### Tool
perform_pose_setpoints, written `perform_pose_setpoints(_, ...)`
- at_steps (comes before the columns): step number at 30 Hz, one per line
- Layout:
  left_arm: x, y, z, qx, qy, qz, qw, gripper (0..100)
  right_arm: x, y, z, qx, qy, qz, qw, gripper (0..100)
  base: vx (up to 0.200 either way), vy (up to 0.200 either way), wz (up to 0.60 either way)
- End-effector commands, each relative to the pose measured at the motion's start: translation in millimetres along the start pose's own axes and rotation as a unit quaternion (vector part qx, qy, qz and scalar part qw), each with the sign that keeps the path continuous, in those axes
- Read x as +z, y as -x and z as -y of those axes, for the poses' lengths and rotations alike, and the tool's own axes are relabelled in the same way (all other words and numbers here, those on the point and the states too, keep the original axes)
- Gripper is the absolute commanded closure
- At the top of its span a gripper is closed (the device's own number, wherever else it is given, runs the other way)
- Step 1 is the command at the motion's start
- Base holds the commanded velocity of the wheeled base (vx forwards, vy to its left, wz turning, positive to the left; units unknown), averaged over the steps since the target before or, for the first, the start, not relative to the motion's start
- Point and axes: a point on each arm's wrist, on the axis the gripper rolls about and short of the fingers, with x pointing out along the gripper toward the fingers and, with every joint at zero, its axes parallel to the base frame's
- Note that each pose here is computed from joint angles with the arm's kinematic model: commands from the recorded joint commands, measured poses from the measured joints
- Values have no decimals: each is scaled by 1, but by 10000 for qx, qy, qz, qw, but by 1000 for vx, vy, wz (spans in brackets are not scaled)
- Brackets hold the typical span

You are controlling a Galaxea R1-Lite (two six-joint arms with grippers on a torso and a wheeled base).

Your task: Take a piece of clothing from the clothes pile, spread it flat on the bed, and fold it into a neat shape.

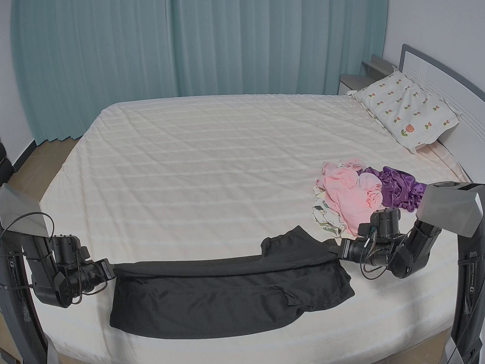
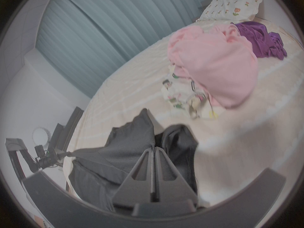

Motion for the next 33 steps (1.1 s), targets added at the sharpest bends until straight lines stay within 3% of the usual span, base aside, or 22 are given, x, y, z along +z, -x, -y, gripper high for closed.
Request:
perform_pose_setpoints(1,-22,0,-6,108,-68,-414,9991,100,-12,1,3,-64,5,-213,9998,100,0,0,0)
perform_pose_setpoints(6,-36,2,-10,131,-225,-570,9980,100,-18,0,5,-134,105,-322,9993,100,0,0,0)
perform_pose_setpoints(7,-38,2,-10,138,-225,-592,9979,100,-19,0,5,-139,108,-353,9992,0,0,0,0)
perform_pose_setpoints(12,-45,3,-10,150,-260,-734,9969,100,-21,-3,6,-140,108,-388,9991,0,0,0,0)
perform_pose_setpoints(13,-46,2,-10,148,-291,-758,9966,0,-20,-3,6,-143,106,-377,9991,0,0,0,0)
perform_pose_setpoints(22,-46,3,-9,143,-162,-746,9970,0,3,7,-4,49,4,50,10000,0,0,0,0)
perform_pose_setpoints(25,-39,6,-8,103,303,-515,9982,0,16,11,-12,156,-95,272,9995,0,0,0,0)
perform_pose_setpoints(28,-24,12,-2,-94,1106,-132,9937,0,23,4,-20,296,-190,340,9988,0,0,0,0)
perform_pose_setpoints(33,-15,14,1,-233,1605,25,9868,0,11,-27,-26,411,-144,147,9989,0,0,0,0)
